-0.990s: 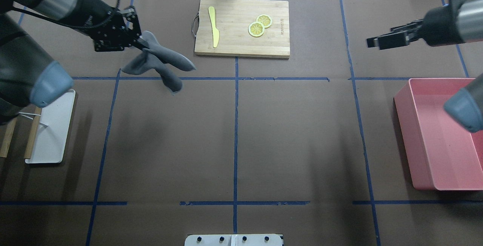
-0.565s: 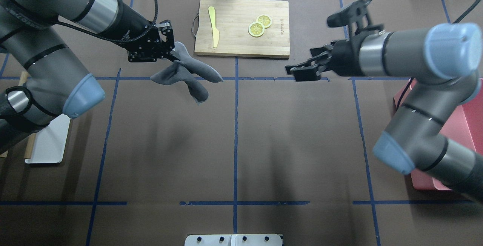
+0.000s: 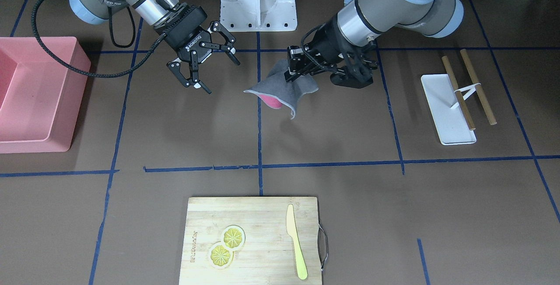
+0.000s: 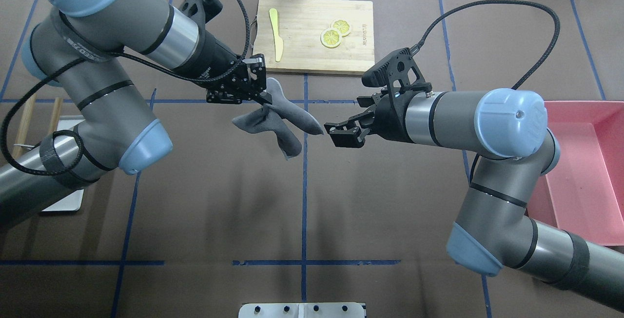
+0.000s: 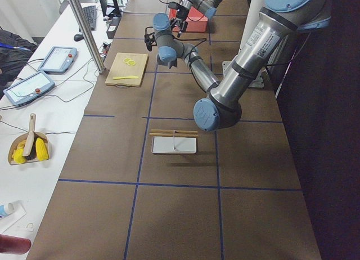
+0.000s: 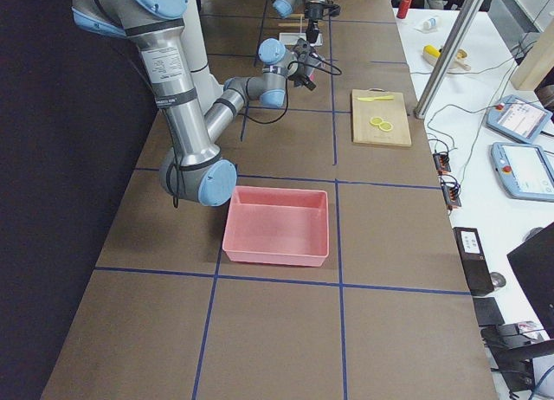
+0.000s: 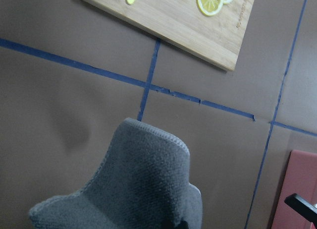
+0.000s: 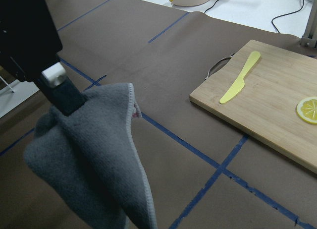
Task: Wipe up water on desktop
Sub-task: 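Grasp the grey cloth with the right gripper and open the left gripper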
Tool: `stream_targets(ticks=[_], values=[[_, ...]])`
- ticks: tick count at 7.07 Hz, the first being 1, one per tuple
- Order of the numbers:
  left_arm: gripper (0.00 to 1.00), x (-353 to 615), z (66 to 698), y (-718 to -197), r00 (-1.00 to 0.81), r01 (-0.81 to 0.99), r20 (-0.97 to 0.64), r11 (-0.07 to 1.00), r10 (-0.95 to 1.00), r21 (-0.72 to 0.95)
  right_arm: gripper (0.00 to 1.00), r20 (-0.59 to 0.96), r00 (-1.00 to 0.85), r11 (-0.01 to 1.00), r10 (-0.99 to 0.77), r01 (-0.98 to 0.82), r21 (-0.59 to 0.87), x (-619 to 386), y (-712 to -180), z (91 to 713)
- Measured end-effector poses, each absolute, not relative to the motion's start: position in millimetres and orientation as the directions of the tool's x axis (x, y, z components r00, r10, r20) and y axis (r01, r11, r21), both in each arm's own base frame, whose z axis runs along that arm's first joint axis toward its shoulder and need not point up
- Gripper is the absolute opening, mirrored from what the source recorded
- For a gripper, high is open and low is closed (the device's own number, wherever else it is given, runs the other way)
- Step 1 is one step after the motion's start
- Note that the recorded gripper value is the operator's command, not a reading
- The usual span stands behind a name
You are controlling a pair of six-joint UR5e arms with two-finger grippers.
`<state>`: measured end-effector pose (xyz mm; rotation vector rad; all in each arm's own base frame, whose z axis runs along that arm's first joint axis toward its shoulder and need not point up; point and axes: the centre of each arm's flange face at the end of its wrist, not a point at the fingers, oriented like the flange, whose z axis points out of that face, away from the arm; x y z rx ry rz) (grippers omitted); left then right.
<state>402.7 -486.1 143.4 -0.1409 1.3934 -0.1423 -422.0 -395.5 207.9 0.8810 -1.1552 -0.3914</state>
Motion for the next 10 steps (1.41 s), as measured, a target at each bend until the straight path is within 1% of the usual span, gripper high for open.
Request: stream_targets(ticks=[4,5,7,8,9,10], values=[[0.02,427,118,-471,0.148,-0.03,-0.978,0.988,-0.147,-0.153,0.95,0.612,0.404,0.602,-0.68,-0.169,0.781,-455,-364,206],[0.02,430,115,-468,0.146,-0.037,-0.979,0.988,-0.144,-0.151,0.91,0.611,0.405,0.602,-0.68,-0.169,0.781,-456,-362,206],[0.02,434,115,-466,0.147,-0.034,-0.979,0.988,-0.142,-0.149,0.88,0.611,0.404,0.601,-0.68,-0.17,0.781,-456,-362,205],[0.02,435,116,-467,0.148,-0.031,-0.979,0.988,-0.143,-0.149,0.72,0.611,0.403,0.6,-0.681,-0.171,0.781,-456,-362,204],[0.02,436,117,-467,0.15,-0.031,-0.978,0.988,-0.145,-0.151,0.4,0.612,0.402,0.601,-0.681,-0.17,0.781,-457,-361,204],[0.02,436,118,-467,0.151,-0.03,-0.978,0.988,-0.145,-0.152,0.17,0.613,0.402,0.602,-0.681,-0.17,0.78,-457,-361,204]])
